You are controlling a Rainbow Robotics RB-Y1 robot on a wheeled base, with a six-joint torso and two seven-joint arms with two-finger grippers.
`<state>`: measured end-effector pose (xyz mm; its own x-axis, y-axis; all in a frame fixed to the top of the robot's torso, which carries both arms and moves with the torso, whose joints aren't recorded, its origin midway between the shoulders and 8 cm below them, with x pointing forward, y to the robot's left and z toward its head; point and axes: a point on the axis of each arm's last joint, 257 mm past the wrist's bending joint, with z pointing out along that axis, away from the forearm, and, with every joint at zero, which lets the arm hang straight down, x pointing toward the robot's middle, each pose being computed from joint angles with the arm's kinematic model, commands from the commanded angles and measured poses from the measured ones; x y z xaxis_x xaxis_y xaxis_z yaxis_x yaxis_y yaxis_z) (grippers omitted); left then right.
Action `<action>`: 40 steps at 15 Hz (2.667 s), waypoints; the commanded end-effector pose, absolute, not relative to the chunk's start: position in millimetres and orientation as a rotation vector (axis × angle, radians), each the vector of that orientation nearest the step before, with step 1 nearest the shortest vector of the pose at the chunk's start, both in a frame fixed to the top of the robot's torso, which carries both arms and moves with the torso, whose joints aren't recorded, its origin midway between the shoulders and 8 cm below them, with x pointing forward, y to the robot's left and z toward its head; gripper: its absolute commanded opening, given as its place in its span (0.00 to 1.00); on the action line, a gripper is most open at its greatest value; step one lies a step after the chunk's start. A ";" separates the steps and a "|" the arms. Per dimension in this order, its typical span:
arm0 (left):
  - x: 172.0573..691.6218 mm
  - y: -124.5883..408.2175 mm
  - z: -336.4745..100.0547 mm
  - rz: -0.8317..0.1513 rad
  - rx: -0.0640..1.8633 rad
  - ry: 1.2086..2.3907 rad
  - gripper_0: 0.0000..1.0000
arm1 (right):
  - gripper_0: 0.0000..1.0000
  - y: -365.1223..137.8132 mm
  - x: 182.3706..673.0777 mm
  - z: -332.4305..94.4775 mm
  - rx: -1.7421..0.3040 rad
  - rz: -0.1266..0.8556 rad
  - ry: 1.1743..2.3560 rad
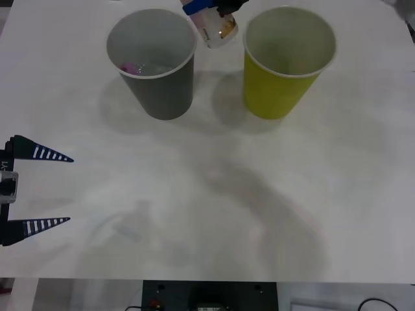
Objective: Put the can into the green bin and the plastic bottle into the gray bin
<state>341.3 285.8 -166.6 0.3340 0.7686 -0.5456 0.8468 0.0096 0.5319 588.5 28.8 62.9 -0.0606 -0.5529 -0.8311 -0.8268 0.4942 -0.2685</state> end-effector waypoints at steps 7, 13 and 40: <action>341.3 285.8 -166.6 -0.118 1.762 1.444 1.00 | 0.00 123.3 596.4 63.7 -1.177 0.394 1.621; 341.3 285.8 -166.6 -0.118 1.762 1.444 1.00 | 0.63 128.1 595.4 61.6 -1.186 0.380 1.616; 341.3 285.8 -166.6 -0.118 1.762 1.444 1.00 | 1.00 -88.6 446.1 19.6 -1.428 0.290 1.566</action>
<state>341.3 285.8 -166.6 0.3341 0.7686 -0.5456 0.8468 0.0096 0.5319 453.5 -81.9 24.7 0.1301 -0.6314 -0.7645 -0.8684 0.2995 -0.3952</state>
